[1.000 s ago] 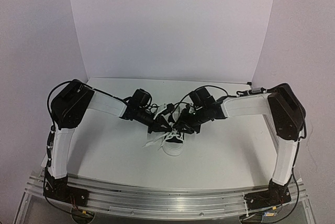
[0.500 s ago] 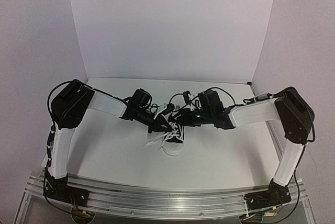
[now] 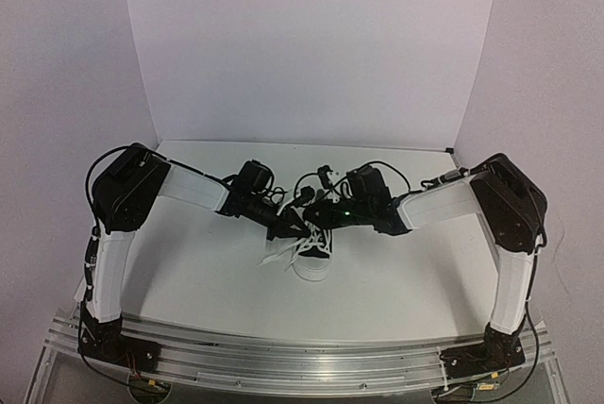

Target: Tie the shoes

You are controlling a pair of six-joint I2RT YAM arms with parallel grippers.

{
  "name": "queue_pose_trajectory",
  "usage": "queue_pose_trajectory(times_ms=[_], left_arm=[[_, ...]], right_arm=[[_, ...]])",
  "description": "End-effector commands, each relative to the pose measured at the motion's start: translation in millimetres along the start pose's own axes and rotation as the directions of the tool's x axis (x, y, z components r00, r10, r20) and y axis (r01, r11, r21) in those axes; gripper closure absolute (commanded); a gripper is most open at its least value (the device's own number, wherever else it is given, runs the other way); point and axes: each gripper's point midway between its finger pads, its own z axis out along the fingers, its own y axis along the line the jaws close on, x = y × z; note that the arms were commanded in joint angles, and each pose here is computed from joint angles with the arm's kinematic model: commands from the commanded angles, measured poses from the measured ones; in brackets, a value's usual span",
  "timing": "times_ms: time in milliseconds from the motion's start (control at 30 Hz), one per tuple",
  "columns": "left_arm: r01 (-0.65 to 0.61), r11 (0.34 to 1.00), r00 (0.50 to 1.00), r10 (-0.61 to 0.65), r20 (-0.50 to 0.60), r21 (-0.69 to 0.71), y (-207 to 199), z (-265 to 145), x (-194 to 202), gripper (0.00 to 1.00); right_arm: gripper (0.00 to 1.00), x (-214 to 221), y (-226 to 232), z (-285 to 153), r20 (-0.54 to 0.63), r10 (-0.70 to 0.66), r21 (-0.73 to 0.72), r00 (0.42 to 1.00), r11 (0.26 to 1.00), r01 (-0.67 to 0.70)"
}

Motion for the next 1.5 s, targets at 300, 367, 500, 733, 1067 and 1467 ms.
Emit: queue_pose_trajectory(times_ms=[300, 367, 500, 733, 1067, 1467], left_arm=[[-0.007, 1.0, 1.0, 0.007, 0.004, -0.021, 9, -1, 0, 1.0], [-0.008, 1.0, 1.0, 0.008, 0.004, -0.021, 9, -1, -1, 1.0], [-0.01, 1.0, 1.0, 0.01, 0.005, -0.02, 9, -1, -1, 1.0], [-0.014, 1.0, 1.0, 0.014, 0.002, -0.02, 9, 0, 0, 1.0], [-0.016, 1.0, 1.0, 0.016, -0.004, -0.019, 9, 0, 2, 1.0], [-0.081, 0.996, 0.997, 0.08, -0.017, -0.026, 11, -1, -1, 1.0]], right_arm=[[0.71, 26, -7, 9, -0.093, -0.033, 0.071, 0.995, 0.997, 0.04], [0.69, 29, -9, 10, -0.106, -0.032, 0.077, 0.994, 0.996, 0.04], [0.7, 28, -9, 12, -0.104, -0.029, 0.077, 0.994, 0.996, 0.037], [0.77, 27, -9, 18, -0.123, -0.025, 0.09, 0.992, 0.995, 0.036], [0.97, 16, -3, 16, -0.117, -0.024, 0.083, 0.993, 0.996, 0.033], [1.0, 0, 6, 9, -0.133, 0.021, 0.098, 0.991, 0.995, -0.007]])
